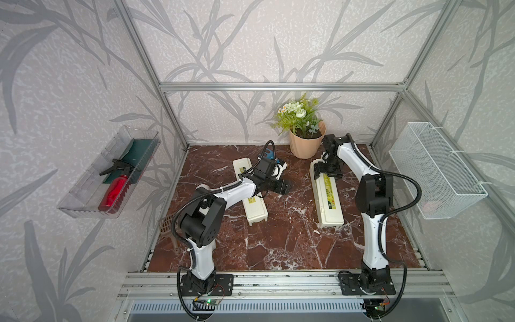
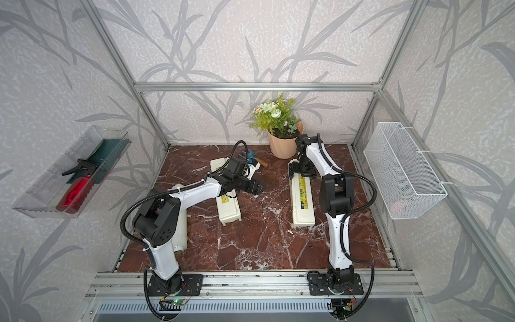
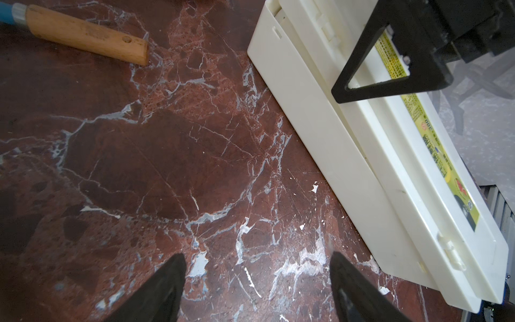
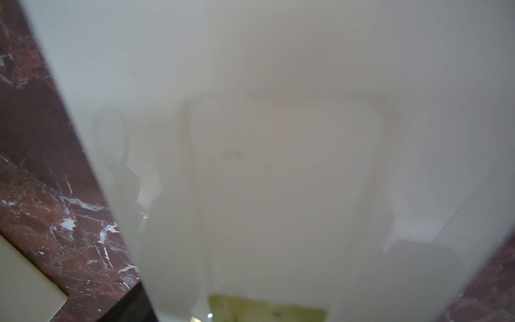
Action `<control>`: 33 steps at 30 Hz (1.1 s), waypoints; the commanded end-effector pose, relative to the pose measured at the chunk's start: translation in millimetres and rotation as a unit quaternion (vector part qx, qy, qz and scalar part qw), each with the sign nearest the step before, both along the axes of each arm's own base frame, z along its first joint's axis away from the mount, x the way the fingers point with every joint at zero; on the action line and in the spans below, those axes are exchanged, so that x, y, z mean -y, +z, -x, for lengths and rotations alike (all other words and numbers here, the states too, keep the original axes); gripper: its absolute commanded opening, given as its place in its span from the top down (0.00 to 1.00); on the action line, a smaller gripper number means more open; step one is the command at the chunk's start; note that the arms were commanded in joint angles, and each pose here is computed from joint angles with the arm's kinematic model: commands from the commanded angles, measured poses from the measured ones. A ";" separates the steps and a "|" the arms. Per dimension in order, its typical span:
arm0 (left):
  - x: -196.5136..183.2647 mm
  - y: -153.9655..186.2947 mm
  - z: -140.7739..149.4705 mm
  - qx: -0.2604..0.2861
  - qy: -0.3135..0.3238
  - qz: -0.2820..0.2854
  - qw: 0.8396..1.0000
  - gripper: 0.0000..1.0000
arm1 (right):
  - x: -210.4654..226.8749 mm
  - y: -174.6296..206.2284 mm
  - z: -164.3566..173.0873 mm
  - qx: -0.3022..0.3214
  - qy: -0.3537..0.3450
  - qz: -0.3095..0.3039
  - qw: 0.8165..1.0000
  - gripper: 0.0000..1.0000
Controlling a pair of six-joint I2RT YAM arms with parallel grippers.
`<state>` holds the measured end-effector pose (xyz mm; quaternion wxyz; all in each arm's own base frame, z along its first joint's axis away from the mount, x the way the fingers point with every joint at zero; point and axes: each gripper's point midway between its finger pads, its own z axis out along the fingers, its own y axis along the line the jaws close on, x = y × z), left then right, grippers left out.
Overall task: Put plastic wrap rolls into dispensers
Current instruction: Close the lid on the plastic wrap cutting box.
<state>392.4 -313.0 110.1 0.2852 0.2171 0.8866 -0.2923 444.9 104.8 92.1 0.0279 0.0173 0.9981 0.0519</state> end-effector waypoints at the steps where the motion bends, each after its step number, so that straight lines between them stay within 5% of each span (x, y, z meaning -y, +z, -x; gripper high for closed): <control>1: -0.9 -7.2 -0.9 -0.006 0.004 -0.004 1.000 0.19 | 2.2 17.0 -4.0 0.017 0.004 0.012 1.000 0.21; 33: 3.3 -10.6 4.8 -0.024 -0.008 0.003 1.000 0.19 | 5.1 24.0 6.5 0.015 0.050 0.038 0.998 0.24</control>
